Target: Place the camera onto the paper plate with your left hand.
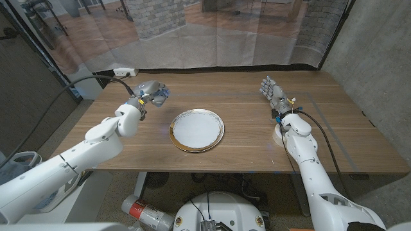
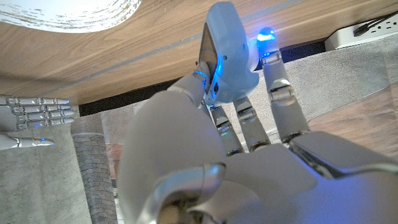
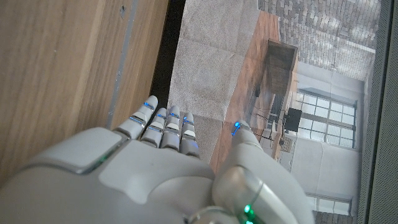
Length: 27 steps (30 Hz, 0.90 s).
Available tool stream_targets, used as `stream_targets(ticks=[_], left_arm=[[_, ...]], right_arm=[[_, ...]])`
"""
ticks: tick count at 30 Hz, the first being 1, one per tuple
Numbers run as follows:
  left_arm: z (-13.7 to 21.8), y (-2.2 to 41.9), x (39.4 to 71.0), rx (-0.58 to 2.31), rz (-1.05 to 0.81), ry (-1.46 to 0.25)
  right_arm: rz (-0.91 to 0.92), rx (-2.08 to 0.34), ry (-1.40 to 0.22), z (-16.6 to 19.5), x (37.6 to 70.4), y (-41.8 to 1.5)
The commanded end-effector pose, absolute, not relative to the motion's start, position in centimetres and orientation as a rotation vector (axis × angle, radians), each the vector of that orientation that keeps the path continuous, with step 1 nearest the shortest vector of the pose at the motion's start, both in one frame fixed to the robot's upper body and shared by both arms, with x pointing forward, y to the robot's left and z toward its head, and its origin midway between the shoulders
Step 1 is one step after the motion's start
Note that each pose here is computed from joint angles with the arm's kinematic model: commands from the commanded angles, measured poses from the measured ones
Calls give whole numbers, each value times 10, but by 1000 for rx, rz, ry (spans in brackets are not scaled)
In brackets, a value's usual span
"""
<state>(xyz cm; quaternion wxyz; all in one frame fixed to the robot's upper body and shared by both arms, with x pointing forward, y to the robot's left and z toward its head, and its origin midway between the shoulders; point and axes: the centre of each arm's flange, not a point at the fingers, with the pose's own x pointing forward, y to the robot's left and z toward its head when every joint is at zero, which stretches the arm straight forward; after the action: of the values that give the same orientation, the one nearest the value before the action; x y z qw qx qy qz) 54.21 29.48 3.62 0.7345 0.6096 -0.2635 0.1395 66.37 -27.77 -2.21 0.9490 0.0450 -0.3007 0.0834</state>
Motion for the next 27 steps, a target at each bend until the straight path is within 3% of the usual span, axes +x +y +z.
stream_targets(ticks=[1, 27], left_arm=[[34, 282, 539, 1377, 232, -620], [32, 253, 534, 1419, 121, -706]], right_arm=[[166, 93, -615, -22, 662, -277], [166, 107, -637, -18, 664, -272]])
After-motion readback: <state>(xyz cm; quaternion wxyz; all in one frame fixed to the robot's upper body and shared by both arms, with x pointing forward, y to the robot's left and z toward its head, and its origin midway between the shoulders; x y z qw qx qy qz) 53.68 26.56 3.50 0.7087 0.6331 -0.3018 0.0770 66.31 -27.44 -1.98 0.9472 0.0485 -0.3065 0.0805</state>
